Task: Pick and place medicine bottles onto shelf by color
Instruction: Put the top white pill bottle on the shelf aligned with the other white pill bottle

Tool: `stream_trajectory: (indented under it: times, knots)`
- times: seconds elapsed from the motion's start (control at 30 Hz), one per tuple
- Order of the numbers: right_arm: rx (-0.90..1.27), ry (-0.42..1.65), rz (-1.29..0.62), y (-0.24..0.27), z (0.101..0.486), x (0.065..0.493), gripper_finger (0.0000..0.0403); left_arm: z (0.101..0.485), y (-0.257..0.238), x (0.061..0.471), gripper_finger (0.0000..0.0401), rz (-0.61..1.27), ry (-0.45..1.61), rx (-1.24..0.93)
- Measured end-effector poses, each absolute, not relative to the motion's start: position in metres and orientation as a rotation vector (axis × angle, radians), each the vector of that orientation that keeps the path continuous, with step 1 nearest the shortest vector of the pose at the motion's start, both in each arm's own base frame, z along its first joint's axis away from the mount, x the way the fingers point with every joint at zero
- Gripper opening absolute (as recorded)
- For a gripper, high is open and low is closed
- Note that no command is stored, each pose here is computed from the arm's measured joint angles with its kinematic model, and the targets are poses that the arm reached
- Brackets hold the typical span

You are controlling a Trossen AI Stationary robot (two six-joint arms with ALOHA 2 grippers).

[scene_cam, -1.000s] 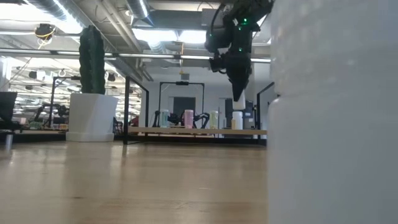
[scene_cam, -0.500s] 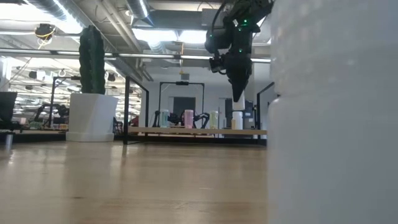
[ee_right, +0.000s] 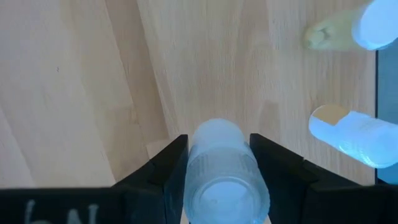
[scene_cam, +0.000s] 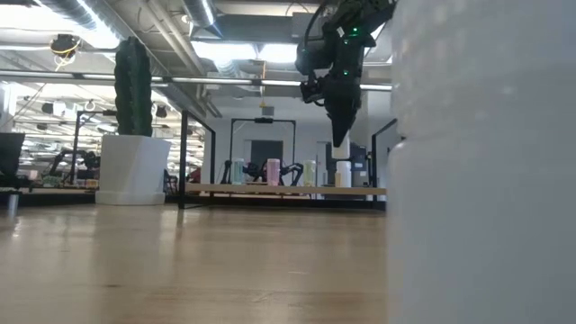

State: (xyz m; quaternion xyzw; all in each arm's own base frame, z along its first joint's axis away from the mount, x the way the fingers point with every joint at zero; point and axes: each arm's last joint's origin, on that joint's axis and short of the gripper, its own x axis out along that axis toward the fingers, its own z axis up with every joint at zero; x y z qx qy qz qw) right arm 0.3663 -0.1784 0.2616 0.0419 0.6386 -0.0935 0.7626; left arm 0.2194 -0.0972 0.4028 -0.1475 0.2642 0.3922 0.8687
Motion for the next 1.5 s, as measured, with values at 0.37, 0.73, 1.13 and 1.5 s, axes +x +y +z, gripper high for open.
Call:
stream_trajectory:
  times: [0.37,0.73,1.13,1.5]
  knots:
    - [0.133,1.391,-0.301,-0.184,0.262,0.364,0.0165,0.403,-0.097,0.219,0.0218,0.82,0.553,-0.309]
    - [0.083,1.408,-0.363,-0.209,0.262,0.352,0.0165,0.403,-0.097,0.219,0.0218,0.82,0.553,-0.309]
    - [0.034,1.432,-0.289,-0.214,0.26,0.346,0.0165,0.403,-0.097,0.219,0.0218,0.82,0.553,-0.309]
    - [0.014,1.413,-0.219,-0.214,0.241,0.349,0.0165,0.403,-0.097,0.22,0.0218,0.821,0.553,-0.308]
